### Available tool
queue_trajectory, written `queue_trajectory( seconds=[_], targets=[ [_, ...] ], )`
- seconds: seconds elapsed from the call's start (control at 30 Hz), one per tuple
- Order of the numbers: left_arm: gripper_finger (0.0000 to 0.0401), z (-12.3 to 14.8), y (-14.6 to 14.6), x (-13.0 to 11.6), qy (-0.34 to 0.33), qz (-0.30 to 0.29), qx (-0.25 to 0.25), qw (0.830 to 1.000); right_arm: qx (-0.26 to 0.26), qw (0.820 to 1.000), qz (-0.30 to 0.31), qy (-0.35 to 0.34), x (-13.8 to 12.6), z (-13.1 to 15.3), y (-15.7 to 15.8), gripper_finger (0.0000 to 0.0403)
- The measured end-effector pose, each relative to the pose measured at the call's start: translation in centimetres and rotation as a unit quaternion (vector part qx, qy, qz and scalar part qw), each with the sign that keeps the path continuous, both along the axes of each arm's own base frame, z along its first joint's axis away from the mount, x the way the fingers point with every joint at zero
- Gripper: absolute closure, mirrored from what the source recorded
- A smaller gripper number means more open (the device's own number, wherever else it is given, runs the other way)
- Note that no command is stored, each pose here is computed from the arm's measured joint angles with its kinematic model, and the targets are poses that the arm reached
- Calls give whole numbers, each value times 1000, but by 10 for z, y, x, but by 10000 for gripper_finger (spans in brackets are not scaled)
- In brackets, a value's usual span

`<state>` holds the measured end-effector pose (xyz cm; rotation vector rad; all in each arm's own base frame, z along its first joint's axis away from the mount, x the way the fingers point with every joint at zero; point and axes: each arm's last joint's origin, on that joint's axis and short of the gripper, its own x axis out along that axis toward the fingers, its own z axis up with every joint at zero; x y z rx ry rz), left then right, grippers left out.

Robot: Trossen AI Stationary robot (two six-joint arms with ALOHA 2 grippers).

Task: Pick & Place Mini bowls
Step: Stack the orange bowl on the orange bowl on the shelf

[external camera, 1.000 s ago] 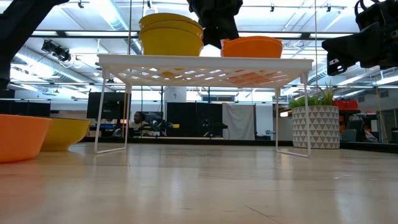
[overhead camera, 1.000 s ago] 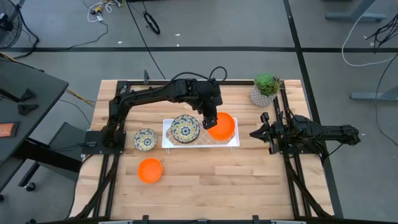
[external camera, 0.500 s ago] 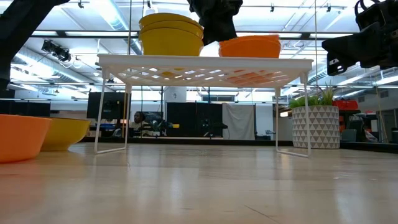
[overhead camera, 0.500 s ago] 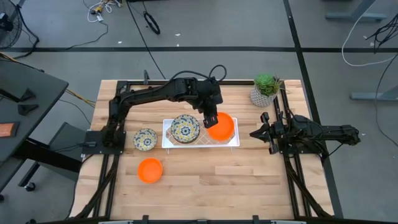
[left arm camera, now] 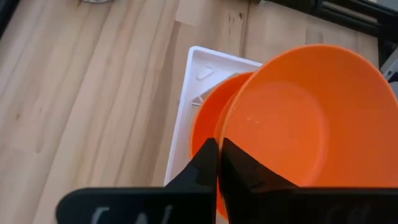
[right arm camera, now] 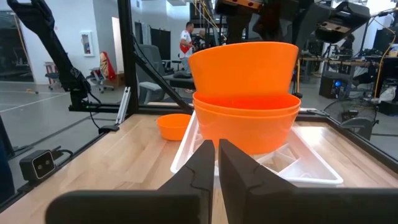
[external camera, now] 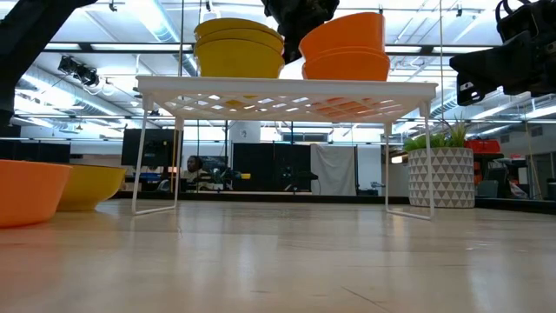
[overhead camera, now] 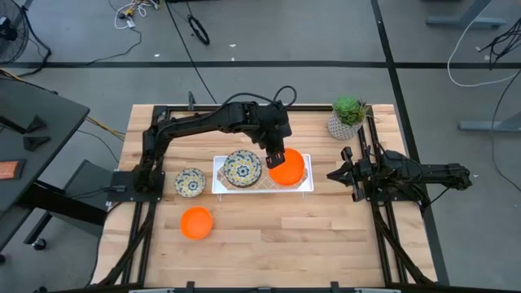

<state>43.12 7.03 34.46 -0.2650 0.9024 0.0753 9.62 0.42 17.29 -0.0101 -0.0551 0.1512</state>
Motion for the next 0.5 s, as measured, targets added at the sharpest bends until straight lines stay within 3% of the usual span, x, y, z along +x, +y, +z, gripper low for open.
queue_trajectory(
  seconds=[0.5],
  targets=[
    [383, -2, 0, 0, 6, 7, -8, 1000, 0, 1000, 0, 0, 0, 0, 0, 376]
  ],
)
